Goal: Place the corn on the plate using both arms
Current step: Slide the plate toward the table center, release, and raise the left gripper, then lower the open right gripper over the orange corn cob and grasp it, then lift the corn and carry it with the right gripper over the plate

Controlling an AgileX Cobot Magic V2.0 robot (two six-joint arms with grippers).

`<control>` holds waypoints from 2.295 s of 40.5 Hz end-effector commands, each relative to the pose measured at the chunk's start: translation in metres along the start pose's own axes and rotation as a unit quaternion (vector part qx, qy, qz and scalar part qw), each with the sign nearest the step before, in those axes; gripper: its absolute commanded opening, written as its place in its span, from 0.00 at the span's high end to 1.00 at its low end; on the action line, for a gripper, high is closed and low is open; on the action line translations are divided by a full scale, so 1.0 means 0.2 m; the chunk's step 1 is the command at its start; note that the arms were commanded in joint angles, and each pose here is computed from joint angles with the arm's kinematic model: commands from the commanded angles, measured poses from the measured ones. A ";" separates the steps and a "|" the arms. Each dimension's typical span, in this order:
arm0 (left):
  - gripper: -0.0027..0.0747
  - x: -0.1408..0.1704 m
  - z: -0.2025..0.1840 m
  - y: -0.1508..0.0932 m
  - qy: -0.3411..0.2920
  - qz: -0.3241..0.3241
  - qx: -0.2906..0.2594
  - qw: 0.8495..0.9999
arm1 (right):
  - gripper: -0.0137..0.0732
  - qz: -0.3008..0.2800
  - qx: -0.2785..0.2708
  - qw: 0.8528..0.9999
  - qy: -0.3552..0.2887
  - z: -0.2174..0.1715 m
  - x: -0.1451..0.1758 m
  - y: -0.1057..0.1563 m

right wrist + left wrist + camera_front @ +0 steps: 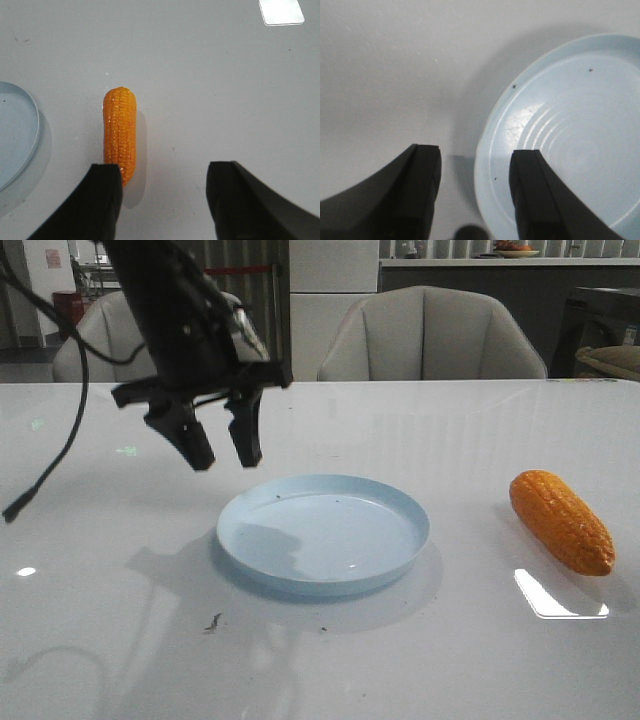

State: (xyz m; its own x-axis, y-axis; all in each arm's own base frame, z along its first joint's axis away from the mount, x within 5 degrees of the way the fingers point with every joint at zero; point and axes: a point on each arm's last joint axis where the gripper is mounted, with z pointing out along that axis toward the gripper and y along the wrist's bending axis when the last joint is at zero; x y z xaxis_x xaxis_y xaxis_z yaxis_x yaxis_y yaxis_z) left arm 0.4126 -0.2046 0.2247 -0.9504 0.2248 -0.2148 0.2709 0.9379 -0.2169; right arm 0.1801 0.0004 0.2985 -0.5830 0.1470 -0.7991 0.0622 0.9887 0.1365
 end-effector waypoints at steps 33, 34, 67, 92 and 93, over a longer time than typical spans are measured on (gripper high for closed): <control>0.50 0.82 -1.54 0.11 -0.376 0.067 -0.199 0.902 | 0.28 -0.003 -0.001 1.000 -0.018 -0.03 -0.05 0.01; 0.50 0.84 -1.47 0.13 -0.371 0.070 -0.196 0.905 | 0.28 -0.003 -0.001 1.000 -0.015 -0.03 -0.05 0.01; 0.56 1.26 -1.30 0.29 -0.441 0.022 -0.194 0.876 | 0.25 -0.073 -0.034 0.982 0.173 0.74 -0.38 0.24; 0.57 1.30 -1.32 0.29 -0.438 0.015 -0.195 0.877 | 0.31 -0.034 -0.034 0.956 0.288 1.09 -0.12 0.23; 0.57 1.30 -1.32 0.29 -0.438 0.015 -0.195 0.877 | 0.34 -0.035 -0.035 0.957 0.286 1.09 -0.12 0.23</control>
State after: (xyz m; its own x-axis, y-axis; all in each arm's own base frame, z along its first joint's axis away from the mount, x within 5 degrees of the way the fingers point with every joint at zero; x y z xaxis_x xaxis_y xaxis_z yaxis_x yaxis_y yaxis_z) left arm 0.1414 -0.0220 0.3922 -0.4976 0.1314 -0.8574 0.0578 0.9913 0.1183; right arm 0.3679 0.0484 0.1683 -0.9667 0.0190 -0.2552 -0.0171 0.9902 0.1386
